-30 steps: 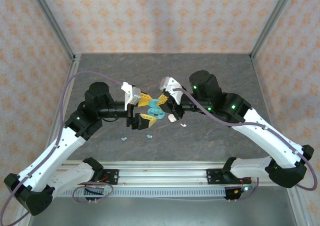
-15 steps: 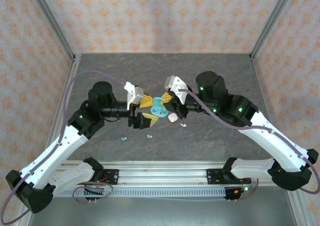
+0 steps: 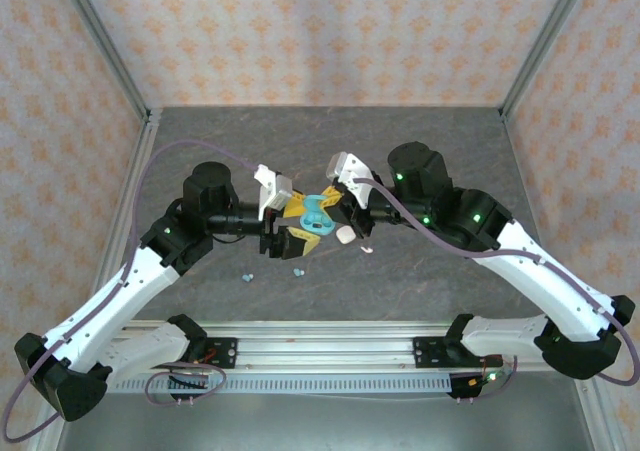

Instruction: Insert the wireless bluetooth earbuds into the charging case

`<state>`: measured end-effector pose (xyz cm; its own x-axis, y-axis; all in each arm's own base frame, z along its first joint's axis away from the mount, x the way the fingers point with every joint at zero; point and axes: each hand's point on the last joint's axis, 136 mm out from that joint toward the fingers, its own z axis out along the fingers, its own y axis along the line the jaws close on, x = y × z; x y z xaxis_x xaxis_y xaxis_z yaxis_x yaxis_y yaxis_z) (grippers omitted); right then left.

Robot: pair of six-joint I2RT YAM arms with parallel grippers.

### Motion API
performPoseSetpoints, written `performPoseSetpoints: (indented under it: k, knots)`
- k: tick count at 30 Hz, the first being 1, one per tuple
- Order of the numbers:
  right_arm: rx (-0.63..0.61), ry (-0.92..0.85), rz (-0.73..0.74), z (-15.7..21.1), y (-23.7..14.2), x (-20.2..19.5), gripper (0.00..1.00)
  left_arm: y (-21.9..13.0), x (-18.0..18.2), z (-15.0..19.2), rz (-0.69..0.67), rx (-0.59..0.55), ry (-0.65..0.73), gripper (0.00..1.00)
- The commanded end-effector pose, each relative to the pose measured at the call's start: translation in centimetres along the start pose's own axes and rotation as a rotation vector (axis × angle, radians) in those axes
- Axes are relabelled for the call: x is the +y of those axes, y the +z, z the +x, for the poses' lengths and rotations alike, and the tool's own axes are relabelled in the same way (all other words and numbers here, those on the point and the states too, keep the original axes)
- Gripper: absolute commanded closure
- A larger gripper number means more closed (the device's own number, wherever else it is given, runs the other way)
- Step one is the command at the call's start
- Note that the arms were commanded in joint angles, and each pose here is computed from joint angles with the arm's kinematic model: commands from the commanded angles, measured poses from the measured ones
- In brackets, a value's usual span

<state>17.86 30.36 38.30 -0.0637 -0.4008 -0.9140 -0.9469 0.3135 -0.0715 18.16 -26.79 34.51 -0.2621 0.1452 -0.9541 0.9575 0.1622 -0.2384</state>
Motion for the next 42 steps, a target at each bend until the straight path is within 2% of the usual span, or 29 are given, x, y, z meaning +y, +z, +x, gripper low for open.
performPoseSetpoints:
  k: [1,7,13,22,25,32,39,42]
  knots:
    - [-0.024,-0.028,-0.003,-0.4,0.1,0.2,1.0,-0.4,-1.3,-2.2,0.029,-0.047,0.073,0.24]
    - [-0.021,-0.03,0.001,-0.2,0.0,0.2,1.0,-0.4,-1.4,-2.1,0.035,-0.045,0.063,0.26]
    - [-0.031,-0.024,-0.002,-0.5,0.0,0.2,1.0,-0.1,-1.4,-1.6,0.05,-0.026,0.05,0.36]
    - [-0.035,-0.018,-0.018,-0.4,-0.2,0.6,1.0,-0.2,-1.6,-1.3,0.052,-0.007,0.051,0.66]
    - [-0.038,-0.017,-0.018,-0.4,-0.3,0.6,1.0,-0.2,-1.8,-1.2,0.067,0.001,0.045,0.74]
    - [-0.052,0.008,-0.019,-0.7,-0.3,0.6,0.78,-0.4,-1.6,-1.1,0.04,0.006,0.04,0.78]
    - [-0.119,0.119,-0.027,-2.8,-1.2,0.7,0.66,-0.7,0.9,0.9,-0.106,0.075,-0.051,0.83]
    - [-0.136,0.228,0.005,-3.4,-1.5,0.0,0.55,-1.3,2.0,1.8,-0.169,0.084,-0.101,0.83]
